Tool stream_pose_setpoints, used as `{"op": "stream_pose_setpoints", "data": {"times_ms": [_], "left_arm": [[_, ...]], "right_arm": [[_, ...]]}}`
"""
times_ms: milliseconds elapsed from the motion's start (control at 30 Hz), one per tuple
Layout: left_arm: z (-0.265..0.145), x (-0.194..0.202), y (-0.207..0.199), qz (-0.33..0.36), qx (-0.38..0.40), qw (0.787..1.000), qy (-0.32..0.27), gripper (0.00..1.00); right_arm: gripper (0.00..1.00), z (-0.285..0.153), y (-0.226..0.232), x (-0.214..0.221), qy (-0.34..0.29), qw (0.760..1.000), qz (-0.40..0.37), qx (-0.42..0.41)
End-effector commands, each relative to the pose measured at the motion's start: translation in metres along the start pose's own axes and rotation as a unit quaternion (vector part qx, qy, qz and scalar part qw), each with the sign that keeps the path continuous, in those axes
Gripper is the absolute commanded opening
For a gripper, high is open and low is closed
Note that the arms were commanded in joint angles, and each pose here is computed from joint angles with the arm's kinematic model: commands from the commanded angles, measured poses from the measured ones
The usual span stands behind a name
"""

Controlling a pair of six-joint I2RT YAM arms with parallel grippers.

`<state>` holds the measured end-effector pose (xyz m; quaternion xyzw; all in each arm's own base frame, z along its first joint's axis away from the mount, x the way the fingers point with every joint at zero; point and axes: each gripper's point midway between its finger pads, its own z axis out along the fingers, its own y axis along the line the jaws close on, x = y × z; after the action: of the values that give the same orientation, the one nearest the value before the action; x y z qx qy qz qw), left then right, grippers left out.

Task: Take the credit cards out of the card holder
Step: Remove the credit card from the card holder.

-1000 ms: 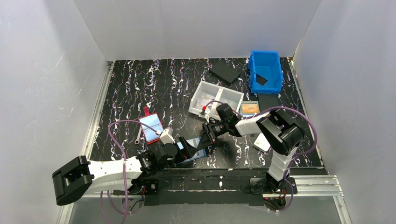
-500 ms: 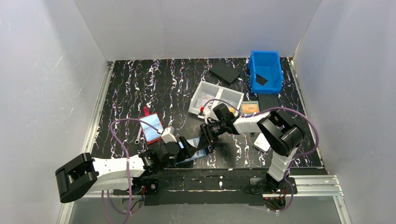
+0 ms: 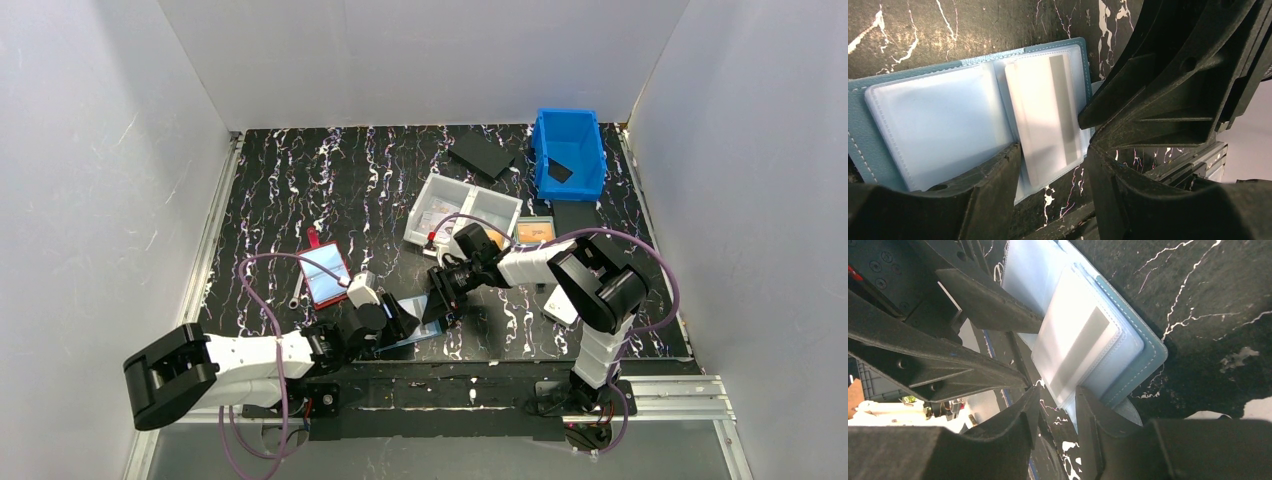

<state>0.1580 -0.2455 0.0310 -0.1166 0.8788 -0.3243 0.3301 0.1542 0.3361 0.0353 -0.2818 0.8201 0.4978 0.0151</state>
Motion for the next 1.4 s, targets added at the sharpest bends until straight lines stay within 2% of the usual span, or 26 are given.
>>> {"op": "stream_pose_setpoints", "data": {"times_ms": [0, 100, 233, 400, 933, 1100, 1300, 1367], "left_arm": [[0.003, 0.010, 0.014, 0.029, -0.031, 0.999, 0.024, 0.49], [0.004, 0.014, 0.006, 0.050, -0.018, 0.998, 0.040, 0.49], [0.002, 0.022, -0.001, 0.078, 0.003, 0.995, 0.065, 0.58], [0.003, 0.030, 0.003, 0.089, 0.003, 0.992, 0.085, 0.62], [0.016, 0.050, 0.002, 0.119, -0.003, 0.983, 0.139, 0.72], [0.021, 0.049, 0.001, 0.116, -0.010, 0.984, 0.136, 0.71], [0.026, 0.048, 0.001, 0.102, -0.021, 0.985, 0.134, 0.61], [0.025, 0.047, 0.003, 0.096, -0.024, 0.986, 0.131, 0.61]], "right_arm": [[0.42, 0.006, -0.020, 0.006, 0.001, 1.000, 0.014, 0.028], [0.41, 0.008, -0.009, 0.009, 0.003, 0.999, 0.037, -0.014], [0.40, 0.000, 0.004, -0.001, -0.020, 0.997, 0.057, -0.057], [0.40, -0.009, 0.019, -0.012, -0.044, 0.993, 0.061, -0.093], [0.38, -0.021, 0.036, -0.023, -0.063, 0.989, 0.054, -0.124], [0.38, -0.020, 0.035, -0.023, -0.061, 0.989, 0.055, -0.125], [0.39, -0.021, 0.037, -0.023, -0.057, 0.989, 0.049, -0.129], [0.41, -0.023, 0.042, -0.025, -0.058, 0.988, 0.040, -0.138]]}}
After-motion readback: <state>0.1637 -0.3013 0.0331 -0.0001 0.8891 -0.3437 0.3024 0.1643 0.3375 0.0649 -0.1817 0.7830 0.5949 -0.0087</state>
